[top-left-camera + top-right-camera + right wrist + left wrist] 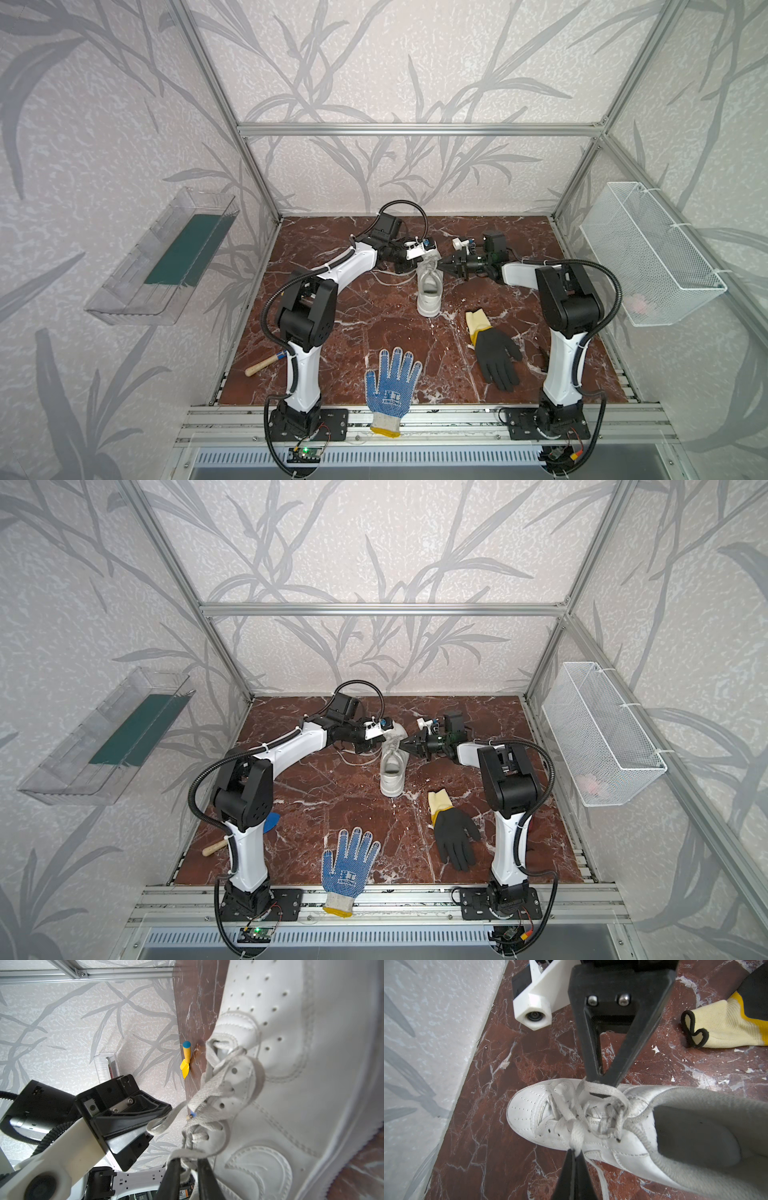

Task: Tie the shoes

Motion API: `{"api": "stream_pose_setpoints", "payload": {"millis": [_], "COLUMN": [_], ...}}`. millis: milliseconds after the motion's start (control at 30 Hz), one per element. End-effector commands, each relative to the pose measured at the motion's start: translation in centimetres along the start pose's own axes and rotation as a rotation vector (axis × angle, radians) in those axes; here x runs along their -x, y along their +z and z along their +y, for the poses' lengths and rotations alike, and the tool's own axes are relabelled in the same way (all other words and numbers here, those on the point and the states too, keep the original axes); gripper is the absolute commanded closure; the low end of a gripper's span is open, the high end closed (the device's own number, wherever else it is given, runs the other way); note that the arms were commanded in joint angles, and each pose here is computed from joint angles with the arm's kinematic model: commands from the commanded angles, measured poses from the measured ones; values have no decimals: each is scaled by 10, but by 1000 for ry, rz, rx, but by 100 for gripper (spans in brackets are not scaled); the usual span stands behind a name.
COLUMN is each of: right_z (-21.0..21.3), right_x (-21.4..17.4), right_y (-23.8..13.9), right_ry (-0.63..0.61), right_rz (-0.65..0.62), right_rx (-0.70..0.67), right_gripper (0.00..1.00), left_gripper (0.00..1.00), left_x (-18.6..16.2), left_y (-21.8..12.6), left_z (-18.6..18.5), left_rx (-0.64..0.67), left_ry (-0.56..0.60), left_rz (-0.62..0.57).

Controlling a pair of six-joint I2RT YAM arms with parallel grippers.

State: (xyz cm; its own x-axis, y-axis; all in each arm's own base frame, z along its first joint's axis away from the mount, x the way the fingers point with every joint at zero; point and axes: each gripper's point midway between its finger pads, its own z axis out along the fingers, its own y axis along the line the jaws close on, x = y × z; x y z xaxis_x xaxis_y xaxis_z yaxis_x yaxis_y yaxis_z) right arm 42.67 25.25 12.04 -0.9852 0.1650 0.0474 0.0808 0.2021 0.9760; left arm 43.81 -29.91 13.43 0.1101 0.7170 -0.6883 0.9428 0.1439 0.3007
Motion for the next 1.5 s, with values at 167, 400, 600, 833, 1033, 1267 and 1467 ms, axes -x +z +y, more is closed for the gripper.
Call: {"api": "stream_pose_setpoints", "payload": {"millis": [167,400,600,833,1033,1267,1467], "right_z": [19,15,9,14,3,-11,-26], "right_x": [-1,-1,-2,-4,-1,-9,-15], "right_y": [7,10,9,2,-17,-28,-27], "right_ry": [-32,-23,-15,-21,8,21,42], "right_rz": [14,14,7,-1,-39,-36,-23], "right_rx": [81,82,64,86,64,9,-49], "right_gripper": [82,81,80,66,62,61,77], "left_gripper": [100,100,100,100,100,100,100], "left_x": [21,21,22,20,20,17,17], "left_y": [-14,-9,-8,-8,-7,-8,-7], "left_z": [-4,-9,-9,-10,-9,-8,-9], "left_rx": [-5,-22,-19,-20,-17,-11,-11], "left_ry": [49,43,43,42,41,40,41], "left_rz": [-22,-22,-22,-13,-15,-6,-6]}}
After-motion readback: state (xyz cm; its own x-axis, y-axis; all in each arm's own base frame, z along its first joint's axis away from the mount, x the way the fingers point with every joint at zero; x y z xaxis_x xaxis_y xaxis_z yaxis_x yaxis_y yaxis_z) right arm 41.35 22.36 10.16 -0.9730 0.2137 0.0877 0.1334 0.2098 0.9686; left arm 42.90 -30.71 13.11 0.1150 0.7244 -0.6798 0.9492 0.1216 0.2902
